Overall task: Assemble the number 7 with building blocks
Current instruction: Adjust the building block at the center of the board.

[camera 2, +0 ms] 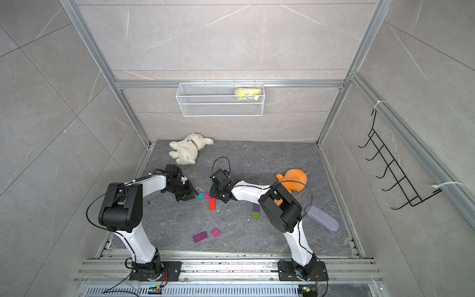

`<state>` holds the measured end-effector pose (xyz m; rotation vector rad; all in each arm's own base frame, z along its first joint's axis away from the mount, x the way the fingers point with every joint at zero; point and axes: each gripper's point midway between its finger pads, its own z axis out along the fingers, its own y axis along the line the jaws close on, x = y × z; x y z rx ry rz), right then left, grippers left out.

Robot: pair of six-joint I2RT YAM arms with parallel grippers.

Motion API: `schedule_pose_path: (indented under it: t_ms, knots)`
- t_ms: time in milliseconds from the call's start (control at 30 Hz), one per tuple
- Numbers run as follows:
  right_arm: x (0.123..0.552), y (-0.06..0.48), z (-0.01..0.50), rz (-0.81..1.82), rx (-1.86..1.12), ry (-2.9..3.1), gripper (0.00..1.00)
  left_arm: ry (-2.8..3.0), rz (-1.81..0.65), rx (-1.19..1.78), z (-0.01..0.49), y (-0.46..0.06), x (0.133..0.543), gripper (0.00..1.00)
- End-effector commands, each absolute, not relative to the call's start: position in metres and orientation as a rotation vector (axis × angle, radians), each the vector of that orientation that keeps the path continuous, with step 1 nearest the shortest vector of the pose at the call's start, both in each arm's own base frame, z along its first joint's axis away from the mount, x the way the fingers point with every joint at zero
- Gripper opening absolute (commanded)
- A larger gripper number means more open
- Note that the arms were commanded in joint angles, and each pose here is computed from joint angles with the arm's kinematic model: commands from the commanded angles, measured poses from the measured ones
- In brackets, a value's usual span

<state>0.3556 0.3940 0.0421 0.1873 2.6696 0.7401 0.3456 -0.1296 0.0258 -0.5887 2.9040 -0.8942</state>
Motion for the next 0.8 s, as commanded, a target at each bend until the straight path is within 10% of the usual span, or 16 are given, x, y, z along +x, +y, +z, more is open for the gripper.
schedule_pose_path:
  t_ms: [0, 567, 767]
  knots:
    - [0.361, 0.398, 0.041, 0.762, 0.216, 2.67, 0.48, 2.938, -0.87, -0.615, 0.022, -0.131, 0.343, 0.3]
    - [0.361, 0.399, 0.04, 0.762, 0.207, 2.677, 0.49, 2.934, -0.839, -0.616, 0.024, -0.131, 0.345, 0.31]
    - [0.355, 0.388, 0.06, 0.661, 0.188, 2.663, 0.51, 2.91, -0.769, -0.621, 0.038, -0.122, 0.345, 0.45]
